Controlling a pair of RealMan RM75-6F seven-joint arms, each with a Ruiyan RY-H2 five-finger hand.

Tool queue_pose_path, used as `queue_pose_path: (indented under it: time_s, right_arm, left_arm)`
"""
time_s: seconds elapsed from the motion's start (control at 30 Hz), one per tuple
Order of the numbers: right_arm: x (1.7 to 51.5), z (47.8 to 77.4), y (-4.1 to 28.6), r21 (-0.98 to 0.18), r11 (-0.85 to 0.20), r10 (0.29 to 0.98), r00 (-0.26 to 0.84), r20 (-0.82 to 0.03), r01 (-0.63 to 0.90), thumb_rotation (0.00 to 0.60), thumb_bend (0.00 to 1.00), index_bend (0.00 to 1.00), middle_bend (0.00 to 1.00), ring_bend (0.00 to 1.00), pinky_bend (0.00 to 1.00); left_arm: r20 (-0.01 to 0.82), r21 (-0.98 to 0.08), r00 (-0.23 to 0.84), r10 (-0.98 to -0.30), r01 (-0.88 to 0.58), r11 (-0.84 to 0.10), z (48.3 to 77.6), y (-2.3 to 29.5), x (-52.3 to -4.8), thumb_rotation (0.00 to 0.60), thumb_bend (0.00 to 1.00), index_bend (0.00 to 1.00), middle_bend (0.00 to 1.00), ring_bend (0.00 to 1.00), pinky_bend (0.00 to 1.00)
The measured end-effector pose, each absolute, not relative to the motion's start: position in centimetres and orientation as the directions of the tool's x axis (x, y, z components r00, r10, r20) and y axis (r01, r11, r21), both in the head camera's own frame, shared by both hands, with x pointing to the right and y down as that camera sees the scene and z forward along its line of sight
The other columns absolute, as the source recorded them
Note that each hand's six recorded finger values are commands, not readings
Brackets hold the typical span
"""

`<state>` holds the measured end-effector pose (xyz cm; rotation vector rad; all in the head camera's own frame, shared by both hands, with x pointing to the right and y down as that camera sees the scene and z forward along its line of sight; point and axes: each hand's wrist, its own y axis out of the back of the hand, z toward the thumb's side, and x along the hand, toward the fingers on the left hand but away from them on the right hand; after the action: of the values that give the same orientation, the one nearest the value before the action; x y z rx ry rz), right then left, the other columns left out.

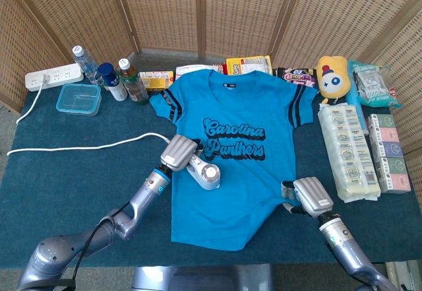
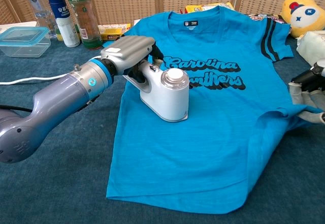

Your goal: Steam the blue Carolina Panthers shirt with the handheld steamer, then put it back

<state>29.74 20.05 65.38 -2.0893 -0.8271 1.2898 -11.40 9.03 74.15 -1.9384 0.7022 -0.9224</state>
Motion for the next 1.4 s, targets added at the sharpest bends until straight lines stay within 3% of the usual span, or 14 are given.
queue_pose_path:
  time_s: [0.7,1.4]
  right_arm:
    - [30.1,65.2,19.8,-0.717,-0.662,0.740,0.343,-0.578,0.220,0.600,0.54,0.74,0.70,0.73,0.87]
    - [30.6,65.1,19.8,-0.718,-0.657,0.746,0.333,-0.576,0.229,0.600,0.54,0.74,0.70,0.73,0.87]
  left_arm:
    - [0.351,-0.893,0.455,-0.818,-0.101,-0.439,75.1,6.6,-12.2,0.600,0.49,0.71,0.80,0.71,0.75]
    - [0.350,-0.885,0.505,-0.789,-0.099,-0.455,75.1,7.7,-8.5,0.600,0.49,0.71,0.80,0.71,0.75]
